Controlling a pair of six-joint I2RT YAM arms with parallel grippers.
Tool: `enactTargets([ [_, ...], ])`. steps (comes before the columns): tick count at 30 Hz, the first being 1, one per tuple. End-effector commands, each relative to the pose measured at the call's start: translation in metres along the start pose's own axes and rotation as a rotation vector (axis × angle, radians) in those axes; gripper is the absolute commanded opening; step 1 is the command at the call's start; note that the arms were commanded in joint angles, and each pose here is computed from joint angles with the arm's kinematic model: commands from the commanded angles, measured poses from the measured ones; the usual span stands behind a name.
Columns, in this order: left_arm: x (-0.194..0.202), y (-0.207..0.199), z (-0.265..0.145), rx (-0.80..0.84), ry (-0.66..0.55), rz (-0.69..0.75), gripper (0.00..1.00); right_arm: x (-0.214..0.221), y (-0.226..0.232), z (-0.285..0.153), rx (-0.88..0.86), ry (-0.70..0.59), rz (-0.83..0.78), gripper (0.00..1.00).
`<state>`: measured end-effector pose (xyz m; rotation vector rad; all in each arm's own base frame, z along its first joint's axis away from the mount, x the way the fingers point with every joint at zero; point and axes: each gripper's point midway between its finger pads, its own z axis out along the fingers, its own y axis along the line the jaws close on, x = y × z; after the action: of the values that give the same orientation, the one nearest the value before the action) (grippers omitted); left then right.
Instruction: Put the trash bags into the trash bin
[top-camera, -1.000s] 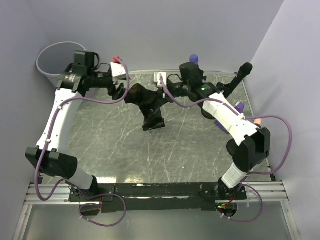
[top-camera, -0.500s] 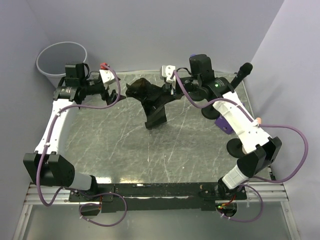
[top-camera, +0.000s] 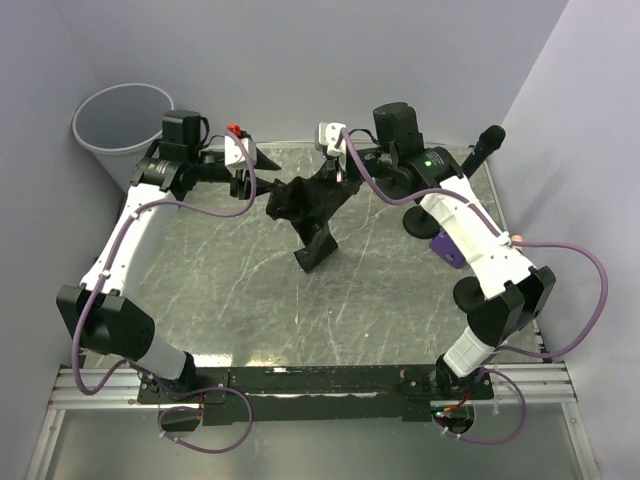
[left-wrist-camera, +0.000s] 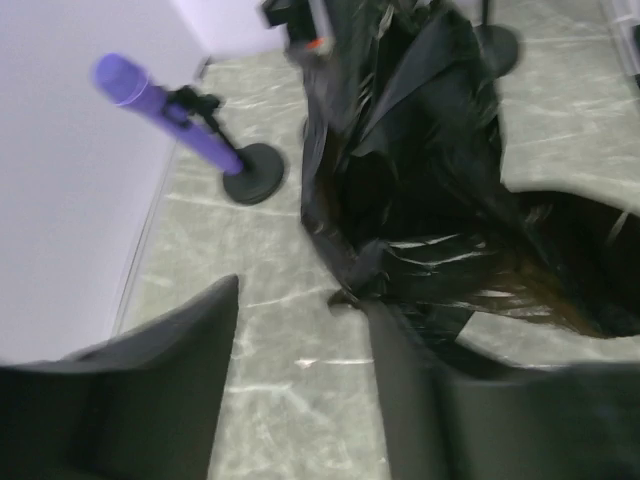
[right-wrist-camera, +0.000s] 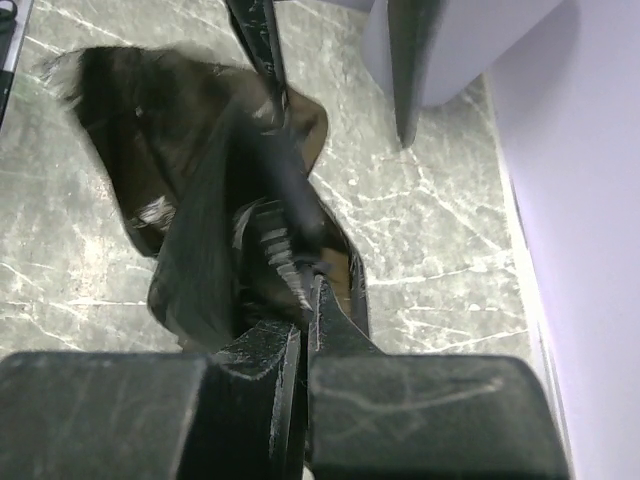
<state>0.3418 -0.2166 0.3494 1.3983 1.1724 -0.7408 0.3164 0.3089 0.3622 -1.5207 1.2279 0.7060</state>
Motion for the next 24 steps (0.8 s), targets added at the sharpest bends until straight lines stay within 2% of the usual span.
enactTargets([
  [1, -0.017, -0.014, 0.006, 0.104, -0.051, 0.002, 0.42, -0.012, -0.009, 0.0, 0.027, -0.029, 0.001, 0.0],
  [3, -0.011, -0.015, 0.006, 0.116, -0.027, -0.027, 0.23, -0.009, -0.013, -0.002, 0.044, -0.028, 0.027, 0.0],
  [4, -0.007, -0.016, 0.005, 0.125, -0.007, -0.037, 0.06, -0.007, -0.017, -0.005, 0.056, -0.031, 0.05, 0.0],
  [5, -0.004, -0.017, 0.003, 0.133, 0.009, -0.032, 0.01, -0.006, -0.02, -0.009, 0.065, -0.036, 0.071, 0.0],
  [8, 0.008, -0.015, -0.009, 0.118, 0.06, -0.068, 0.01, 0.0, -0.03, -0.025, 0.104, -0.037, 0.122, 0.0],
  [17, 0.052, 0.03, -0.074, -0.143, 0.194, -0.11, 0.01, 0.029, -0.043, -0.069, 0.218, -0.003, 0.213, 0.0],
  [20, 0.061, 0.036, -0.086, -0.171, 0.226, -0.119, 0.01, 0.035, -0.045, -0.081, 0.242, 0.005, 0.232, 0.0],
  [22, 0.06, 0.035, -0.085, -0.163, 0.211, -0.119, 0.01, 0.033, -0.042, -0.085, 0.229, 0.003, 0.216, 0.0],
  [23, 0.055, 0.033, -0.08, -0.145, 0.189, -0.106, 0.16, 0.031, -0.039, -0.086, 0.219, 0.0, 0.202, 0.0],
  [24, 0.049, 0.033, -0.071, -0.139, 0.162, -0.106, 0.42, 0.028, -0.036, -0.085, 0.202, -0.009, 0.199, 0.0],
])
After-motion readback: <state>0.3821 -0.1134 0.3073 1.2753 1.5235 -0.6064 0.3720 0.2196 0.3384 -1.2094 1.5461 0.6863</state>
